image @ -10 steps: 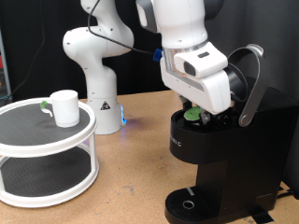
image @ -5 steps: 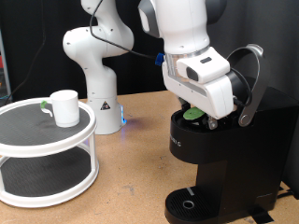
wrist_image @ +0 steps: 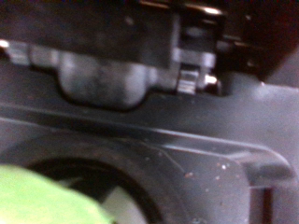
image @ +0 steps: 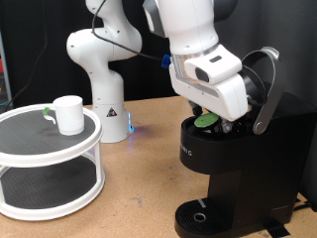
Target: Make a cup of coffee with the keurig machine
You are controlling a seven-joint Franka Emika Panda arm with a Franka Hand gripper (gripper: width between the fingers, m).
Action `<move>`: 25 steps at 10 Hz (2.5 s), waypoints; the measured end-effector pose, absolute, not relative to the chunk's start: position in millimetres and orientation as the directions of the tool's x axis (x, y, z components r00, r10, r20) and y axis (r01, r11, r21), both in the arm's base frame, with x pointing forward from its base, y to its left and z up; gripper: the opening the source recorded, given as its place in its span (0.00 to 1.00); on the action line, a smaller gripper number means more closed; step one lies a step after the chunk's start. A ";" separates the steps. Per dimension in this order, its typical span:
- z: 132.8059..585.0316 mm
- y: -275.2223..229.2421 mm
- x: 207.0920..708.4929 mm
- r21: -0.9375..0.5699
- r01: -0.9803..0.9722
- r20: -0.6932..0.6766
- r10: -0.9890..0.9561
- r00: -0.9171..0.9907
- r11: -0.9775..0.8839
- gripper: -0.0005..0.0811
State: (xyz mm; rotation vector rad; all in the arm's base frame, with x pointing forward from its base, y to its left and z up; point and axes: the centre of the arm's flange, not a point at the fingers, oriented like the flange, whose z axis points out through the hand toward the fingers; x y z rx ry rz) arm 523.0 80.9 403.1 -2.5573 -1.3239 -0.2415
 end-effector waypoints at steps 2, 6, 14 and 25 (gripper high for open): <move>413.3 76.9 518.8 -0.157 0.830 0.271 0.784 0.558 -0.536 0.99; 432.6 71.4 505.1 -0.189 0.845 0.271 0.800 0.535 -0.501 0.99; 416.0 68.7 493.6 -0.165 0.839 0.206 0.814 0.543 -0.518 0.99; 403.7 73.2 493.3 -0.134 0.843 0.261 0.802 0.538 -0.522 0.99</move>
